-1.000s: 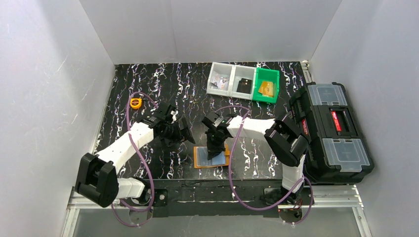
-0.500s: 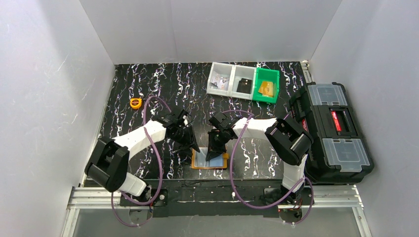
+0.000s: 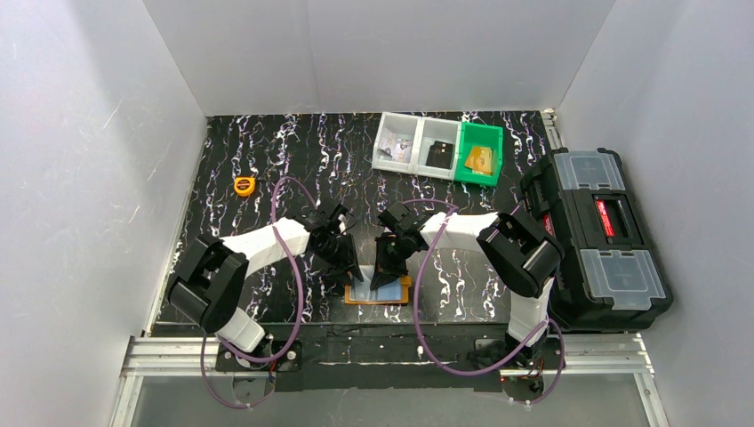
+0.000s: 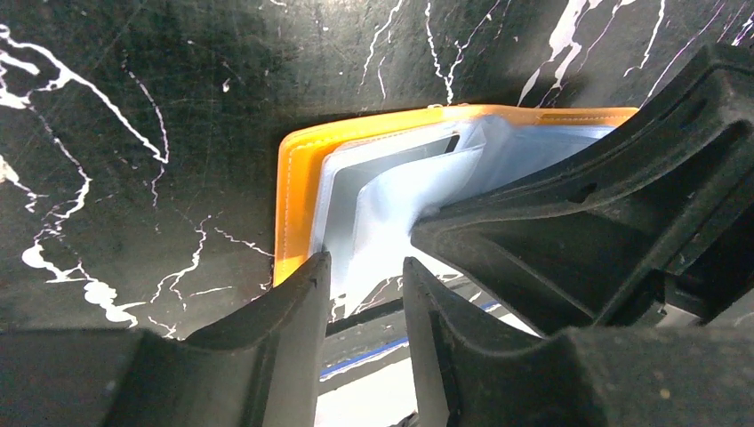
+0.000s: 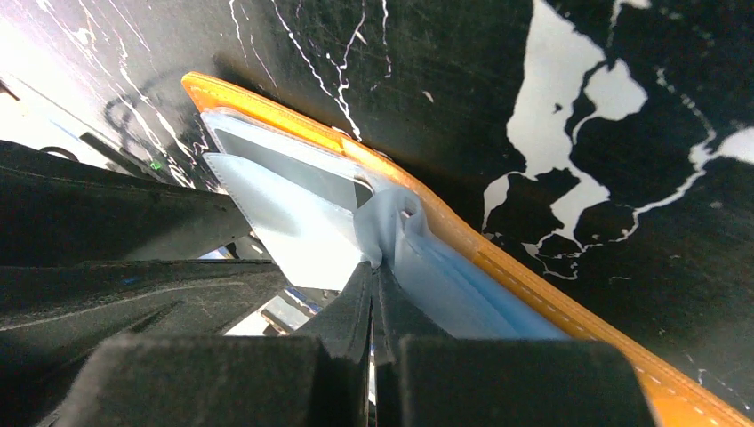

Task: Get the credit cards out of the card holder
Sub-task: Remove the credit card from the card holder.

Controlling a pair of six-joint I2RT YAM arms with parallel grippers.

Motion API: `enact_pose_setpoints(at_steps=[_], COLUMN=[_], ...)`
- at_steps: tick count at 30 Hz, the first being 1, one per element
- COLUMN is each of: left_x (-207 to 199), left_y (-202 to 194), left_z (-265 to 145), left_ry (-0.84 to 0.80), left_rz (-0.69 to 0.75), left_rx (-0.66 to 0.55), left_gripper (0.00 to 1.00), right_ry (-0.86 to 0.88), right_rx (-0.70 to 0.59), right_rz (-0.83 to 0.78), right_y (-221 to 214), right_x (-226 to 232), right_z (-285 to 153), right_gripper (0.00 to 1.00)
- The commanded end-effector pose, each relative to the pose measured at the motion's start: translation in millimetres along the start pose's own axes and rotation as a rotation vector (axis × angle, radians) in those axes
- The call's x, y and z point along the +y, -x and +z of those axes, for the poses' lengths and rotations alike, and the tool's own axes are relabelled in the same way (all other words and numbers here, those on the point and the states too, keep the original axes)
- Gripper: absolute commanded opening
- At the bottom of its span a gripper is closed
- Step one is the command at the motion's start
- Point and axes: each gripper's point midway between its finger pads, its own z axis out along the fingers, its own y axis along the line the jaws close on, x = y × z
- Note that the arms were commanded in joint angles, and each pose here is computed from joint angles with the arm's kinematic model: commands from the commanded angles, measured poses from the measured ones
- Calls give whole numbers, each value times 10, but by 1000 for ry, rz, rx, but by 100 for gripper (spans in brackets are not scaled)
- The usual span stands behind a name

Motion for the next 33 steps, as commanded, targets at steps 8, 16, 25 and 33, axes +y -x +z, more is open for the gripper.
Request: enact_pose_setpoints(at_steps=[8,16,25,33], left_x=[8,24,15,-66], left_y=[-78,-58,-28,9], left_z=[119,86,-47,-144], left_ry=[3,19,28,21], left_rz=[9,-2,-16,-3], left_rx=[32,6,-41,-51], left_gripper=[28,1,0,0], right_ry=[-195,-188,-142,-153], right_rx=[0,-20,-125,-217], right_rz=[39,21,-96,-128], right_y=[-99,-71,162,259], right_x=[-560,-491,21,178], right_z=[192,104,-348,-759], right_gripper=[1,3,26,36])
